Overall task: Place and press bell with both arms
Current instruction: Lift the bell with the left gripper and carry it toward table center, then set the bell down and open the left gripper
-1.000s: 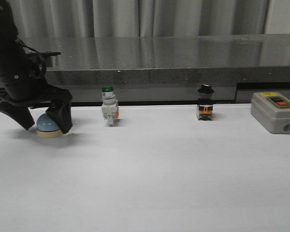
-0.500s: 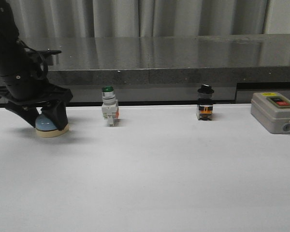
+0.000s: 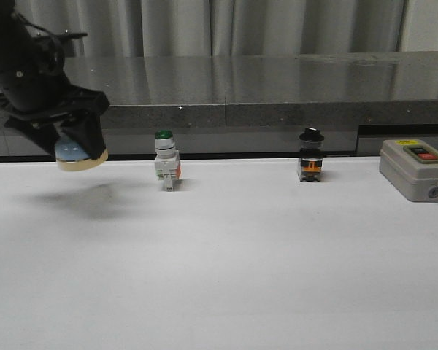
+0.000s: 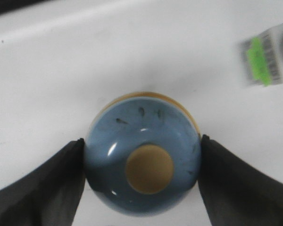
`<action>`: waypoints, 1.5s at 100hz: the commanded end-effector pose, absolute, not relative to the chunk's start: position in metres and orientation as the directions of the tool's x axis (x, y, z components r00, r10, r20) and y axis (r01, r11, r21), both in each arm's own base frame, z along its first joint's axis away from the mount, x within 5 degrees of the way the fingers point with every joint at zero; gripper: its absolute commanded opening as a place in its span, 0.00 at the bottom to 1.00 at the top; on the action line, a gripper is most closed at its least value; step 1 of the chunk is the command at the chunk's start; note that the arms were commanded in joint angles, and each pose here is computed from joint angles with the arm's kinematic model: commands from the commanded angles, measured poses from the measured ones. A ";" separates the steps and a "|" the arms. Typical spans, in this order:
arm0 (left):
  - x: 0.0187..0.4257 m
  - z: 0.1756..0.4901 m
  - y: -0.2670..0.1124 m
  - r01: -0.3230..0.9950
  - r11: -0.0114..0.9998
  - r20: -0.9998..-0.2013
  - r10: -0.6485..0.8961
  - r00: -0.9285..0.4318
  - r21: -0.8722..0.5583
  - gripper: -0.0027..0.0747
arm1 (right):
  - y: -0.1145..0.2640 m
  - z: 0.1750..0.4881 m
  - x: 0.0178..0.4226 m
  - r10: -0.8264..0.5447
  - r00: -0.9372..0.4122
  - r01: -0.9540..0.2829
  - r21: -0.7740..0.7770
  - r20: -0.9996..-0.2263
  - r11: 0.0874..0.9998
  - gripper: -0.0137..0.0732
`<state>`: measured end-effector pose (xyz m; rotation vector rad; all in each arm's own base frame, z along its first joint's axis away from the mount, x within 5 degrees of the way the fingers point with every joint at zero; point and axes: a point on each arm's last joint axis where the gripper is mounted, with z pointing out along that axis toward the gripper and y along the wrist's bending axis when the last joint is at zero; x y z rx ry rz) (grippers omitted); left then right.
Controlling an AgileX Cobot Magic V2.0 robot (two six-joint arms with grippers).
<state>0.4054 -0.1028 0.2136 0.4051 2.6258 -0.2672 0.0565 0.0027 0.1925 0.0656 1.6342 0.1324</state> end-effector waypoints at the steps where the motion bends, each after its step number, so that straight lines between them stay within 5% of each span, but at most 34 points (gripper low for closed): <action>1: 0.392 0.257 -0.117 0.354 0.924 -0.577 0.211 -0.789 -0.147 0.55 | 0.002 0.200 0.056 0.125 0.017 -0.041 0.124 -0.992 0.991 0.08; 65: 0.325 0.214 -0.246 0.638 0.756 -0.512 0.495 -0.702 -0.145 0.55 | 0.002 0.200 0.056 0.125 0.017 -0.041 0.124 -0.992 0.991 0.08; 84: 0.319 0.211 -0.260 0.663 0.735 -0.527 0.513 -0.678 -0.138 0.57 | 0.002 0.200 0.056 0.125 0.017 -0.041 0.124 -0.992 0.991 0.08; 103: 0.318 0.211 -0.260 0.669 0.731 -0.525 0.520 -0.674 -0.136 0.72 | 0.002 0.200 0.056 0.125 0.017 -0.041 0.124 -0.992 0.991 0.08; 122: 0.318 0.210 -0.260 0.669 0.730 -0.520 0.522 -0.676 -0.137 0.73 | 0.002 0.200 0.056 0.125 0.017 -0.041 0.124 -0.992 0.991 0.08; 133: 0.317 0.217 -0.259 0.670 0.730 -0.534 0.515 -0.670 -0.135 0.70 | 0.002 0.200 0.056 0.125 0.017 -0.041 0.124 -0.992 0.991 0.08; 150: 0.314 0.250 -0.249 0.669 0.733 -0.605 0.479 -0.636 -0.123 0.47 | 0.002 0.200 0.056 0.125 0.017 -0.041 0.124 -0.992 0.991 0.08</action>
